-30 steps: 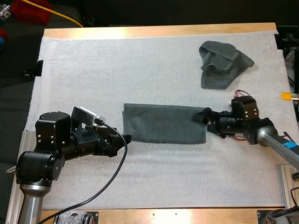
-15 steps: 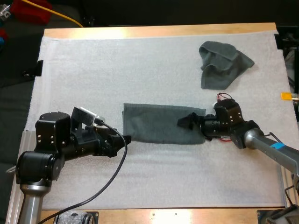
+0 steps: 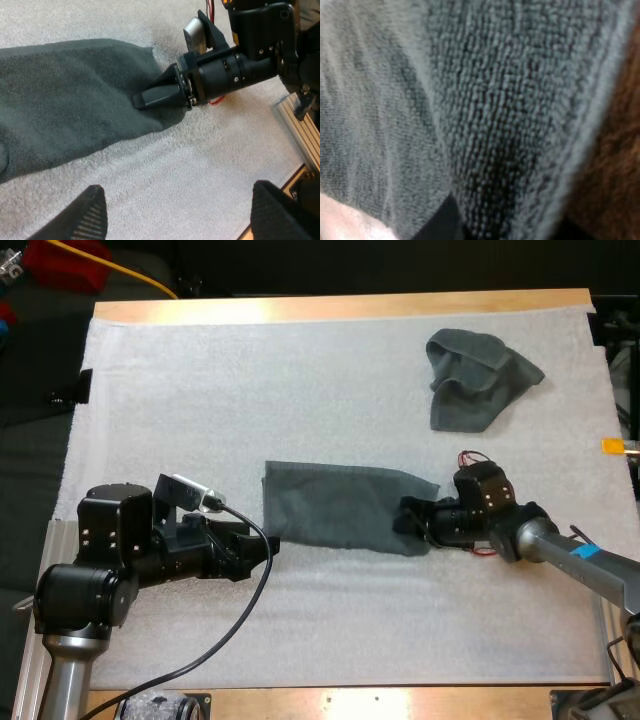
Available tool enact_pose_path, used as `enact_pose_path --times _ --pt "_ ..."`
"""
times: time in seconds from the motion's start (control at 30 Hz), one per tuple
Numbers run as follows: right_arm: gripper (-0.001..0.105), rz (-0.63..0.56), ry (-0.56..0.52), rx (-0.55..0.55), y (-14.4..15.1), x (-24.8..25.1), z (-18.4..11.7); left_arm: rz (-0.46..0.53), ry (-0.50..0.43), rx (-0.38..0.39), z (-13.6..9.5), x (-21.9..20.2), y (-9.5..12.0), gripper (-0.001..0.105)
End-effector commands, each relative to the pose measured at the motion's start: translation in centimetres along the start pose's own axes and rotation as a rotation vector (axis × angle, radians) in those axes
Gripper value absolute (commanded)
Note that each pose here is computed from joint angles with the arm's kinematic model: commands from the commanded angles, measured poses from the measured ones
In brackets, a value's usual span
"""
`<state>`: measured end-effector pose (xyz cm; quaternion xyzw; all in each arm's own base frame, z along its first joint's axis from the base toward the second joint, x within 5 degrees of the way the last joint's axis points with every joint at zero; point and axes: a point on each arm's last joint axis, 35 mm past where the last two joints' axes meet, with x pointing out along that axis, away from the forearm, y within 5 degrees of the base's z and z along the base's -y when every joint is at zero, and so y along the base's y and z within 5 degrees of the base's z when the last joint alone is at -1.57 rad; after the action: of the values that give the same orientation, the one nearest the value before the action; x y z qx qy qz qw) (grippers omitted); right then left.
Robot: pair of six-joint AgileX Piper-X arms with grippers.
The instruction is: Pick towel from pile, fold and stack
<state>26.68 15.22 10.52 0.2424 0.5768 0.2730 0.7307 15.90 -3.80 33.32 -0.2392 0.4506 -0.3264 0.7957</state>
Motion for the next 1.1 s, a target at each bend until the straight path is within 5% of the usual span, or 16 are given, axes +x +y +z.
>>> enact_pose_path --times 0.0,0.13,0.63,1.07 --pt "0.009 -0.002 0.069 0.019 -0.4 0.6 -1.1 -0.015 -0.005 0.004 0.1 -0.1 -0.2 0.059" --pt "0.0 0.006 0.055 -0.038 0.2 0.0 -0.9 -0.015 -0.005 0.004 0.1 -0.1 -0.2 0.059" --pt "0.001 -0.144 -0.091 -0.096 2.6 -4.4 -0.6 -0.015 -0.005 0.004 0.1 -0.1 -0.2 0.059" --pt "0.001 -0.559 0.06 -0.322 3.8 -8.3 -0.6 -0.013 0.006 -0.008 -0.1 -0.1 -0.1 0.059"
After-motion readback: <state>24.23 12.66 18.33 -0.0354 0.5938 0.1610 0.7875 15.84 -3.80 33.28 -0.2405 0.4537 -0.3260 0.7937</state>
